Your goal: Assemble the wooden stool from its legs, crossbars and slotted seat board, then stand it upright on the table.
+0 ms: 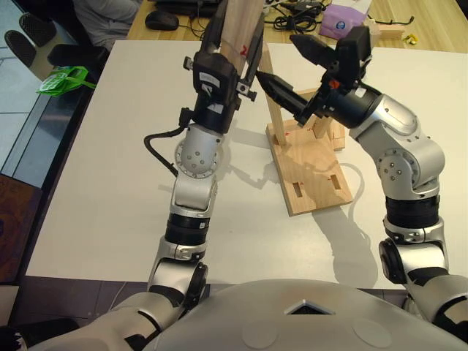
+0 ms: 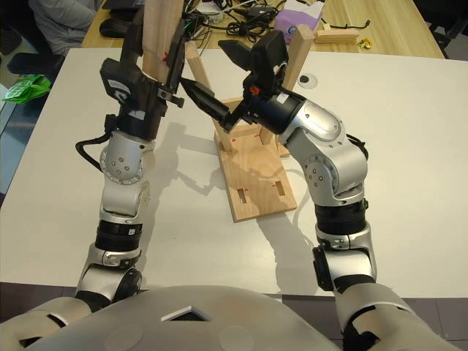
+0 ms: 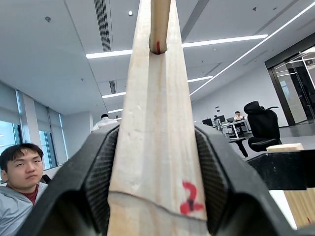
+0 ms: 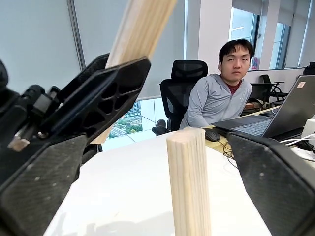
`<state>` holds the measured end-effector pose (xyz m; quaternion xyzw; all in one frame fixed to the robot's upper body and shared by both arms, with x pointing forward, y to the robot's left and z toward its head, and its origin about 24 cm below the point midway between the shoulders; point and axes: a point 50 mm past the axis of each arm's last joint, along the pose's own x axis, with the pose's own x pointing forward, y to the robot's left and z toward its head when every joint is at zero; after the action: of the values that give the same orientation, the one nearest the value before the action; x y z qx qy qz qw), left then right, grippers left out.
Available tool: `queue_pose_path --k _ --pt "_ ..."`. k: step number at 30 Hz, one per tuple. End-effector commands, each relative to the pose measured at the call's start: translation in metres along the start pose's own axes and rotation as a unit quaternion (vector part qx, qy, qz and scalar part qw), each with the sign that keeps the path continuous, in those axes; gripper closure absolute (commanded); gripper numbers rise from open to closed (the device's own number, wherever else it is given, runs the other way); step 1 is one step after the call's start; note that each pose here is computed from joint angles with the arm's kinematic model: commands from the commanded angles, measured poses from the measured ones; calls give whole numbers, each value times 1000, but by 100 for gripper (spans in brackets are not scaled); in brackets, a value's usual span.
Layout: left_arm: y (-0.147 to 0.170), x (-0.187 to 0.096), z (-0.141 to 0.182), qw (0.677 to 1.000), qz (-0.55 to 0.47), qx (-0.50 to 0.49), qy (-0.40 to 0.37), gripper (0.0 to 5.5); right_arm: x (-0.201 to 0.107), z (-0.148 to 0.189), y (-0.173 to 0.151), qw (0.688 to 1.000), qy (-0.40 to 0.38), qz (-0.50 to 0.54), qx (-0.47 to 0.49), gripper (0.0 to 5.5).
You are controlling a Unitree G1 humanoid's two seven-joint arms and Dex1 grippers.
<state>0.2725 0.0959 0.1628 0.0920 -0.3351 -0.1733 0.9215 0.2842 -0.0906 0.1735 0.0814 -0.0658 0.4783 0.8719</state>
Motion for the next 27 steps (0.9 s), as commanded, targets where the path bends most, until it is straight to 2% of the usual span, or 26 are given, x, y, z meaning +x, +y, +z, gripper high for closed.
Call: queue_pose_path --k 1,5,10,13,18,27 --pt "-2 -3 -4 999 -25 15 13 343 7 36 8 997 -79 21 2 10" --pt "2 -2 -2 999 -28 23 10 343 6 50 13 995 -97 30 4 10" --pt "0 -1 8 999 -28 9 -29 343 8 51 10 995 -93 32 13 10" --pt "-5 -3 11 998 -49 -6 -43 343 9 51 8 995 -95 29 25 85" --pt "-15 -6 11 996 -64 -58 -33 343 11 49 8 992 -90 46 71 180" --pt "-17 -9 10 995 -70 -66 -30 343 14 49 11 990 -93 57 89 331"
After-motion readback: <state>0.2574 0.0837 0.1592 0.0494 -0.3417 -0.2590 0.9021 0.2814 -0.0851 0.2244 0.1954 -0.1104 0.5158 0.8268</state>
